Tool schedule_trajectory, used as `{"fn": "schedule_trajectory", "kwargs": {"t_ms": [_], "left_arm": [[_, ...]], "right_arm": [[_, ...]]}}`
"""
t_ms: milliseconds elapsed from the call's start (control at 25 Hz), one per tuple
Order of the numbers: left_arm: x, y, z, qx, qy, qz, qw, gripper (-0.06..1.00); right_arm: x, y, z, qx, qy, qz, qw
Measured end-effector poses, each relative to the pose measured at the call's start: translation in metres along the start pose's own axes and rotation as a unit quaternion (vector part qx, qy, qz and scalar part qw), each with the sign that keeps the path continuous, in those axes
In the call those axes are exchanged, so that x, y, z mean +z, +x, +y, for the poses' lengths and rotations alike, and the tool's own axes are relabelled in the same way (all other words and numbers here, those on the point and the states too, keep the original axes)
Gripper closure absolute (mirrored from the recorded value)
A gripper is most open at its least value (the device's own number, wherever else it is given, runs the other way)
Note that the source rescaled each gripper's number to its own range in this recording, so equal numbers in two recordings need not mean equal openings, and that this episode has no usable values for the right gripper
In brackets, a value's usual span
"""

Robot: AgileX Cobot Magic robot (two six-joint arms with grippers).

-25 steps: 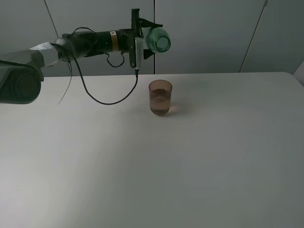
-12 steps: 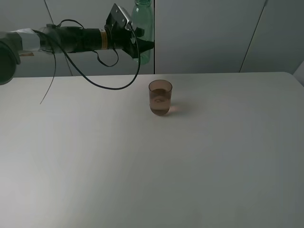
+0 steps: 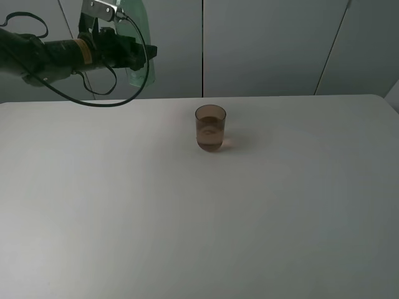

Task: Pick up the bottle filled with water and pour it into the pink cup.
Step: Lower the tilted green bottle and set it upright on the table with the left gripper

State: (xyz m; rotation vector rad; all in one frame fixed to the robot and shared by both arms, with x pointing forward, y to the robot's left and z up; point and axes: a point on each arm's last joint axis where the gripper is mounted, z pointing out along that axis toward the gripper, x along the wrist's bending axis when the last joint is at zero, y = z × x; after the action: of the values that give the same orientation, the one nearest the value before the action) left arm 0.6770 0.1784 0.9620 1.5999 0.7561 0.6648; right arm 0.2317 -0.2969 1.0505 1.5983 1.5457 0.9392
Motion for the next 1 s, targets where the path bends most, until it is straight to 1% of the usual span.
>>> {"fn": "schedule_trajectory", "kwargs": {"t_ms": [80, 200, 280, 360, 480, 640, 800, 1000], "left_arm": [[-0.020, 0.001, -0.015, -0.019, -0.009, 0.029, 0.999, 0.94], [-0.046, 0.000, -0.050, -0.055, 0.009, 0.084, 0.995, 0.94], [-0.060, -0.003, -0.068, -0.049, 0.029, 0.109, 0.992, 0.94], [-0.068, -0.001, -0.074, -0.042, 0.027, 0.128, 0.990, 0.94], [-0.071, 0.005, -0.078, -0.040, 0.017, 0.142, 0.989, 0.94], [-0.073, 0.012, -0.097, -0.050, 0.030, 0.154, 0.986, 0.94], [-0.074, 0.016, -0.114, -0.059, 0.041, 0.159, 0.985, 0.94], [-0.069, 0.019, -0.129, -0.051, 0.047, 0.159, 0.985, 0.94]], "right_arm": [[0.000, 0.000, 0.000, 0.000, 0.000, 0.000, 1.000], [0.000, 0.000, 0.000, 0.000, 0.000, 0.000, 1.000], [0.000, 0.000, 0.000, 0.000, 0.000, 0.000, 1.000], [0.000, 0.000, 0.000, 0.000, 0.000, 0.000, 1.000], [0.000, 0.000, 0.000, 0.000, 0.000, 0.000, 1.000], [0.000, 0.000, 0.000, 0.000, 0.000, 0.000, 1.000], [0.000, 0.000, 0.000, 0.000, 0.000, 0.000, 1.000], [0.000, 0.000, 0.000, 0.000, 0.000, 0.000, 1.000]]}}
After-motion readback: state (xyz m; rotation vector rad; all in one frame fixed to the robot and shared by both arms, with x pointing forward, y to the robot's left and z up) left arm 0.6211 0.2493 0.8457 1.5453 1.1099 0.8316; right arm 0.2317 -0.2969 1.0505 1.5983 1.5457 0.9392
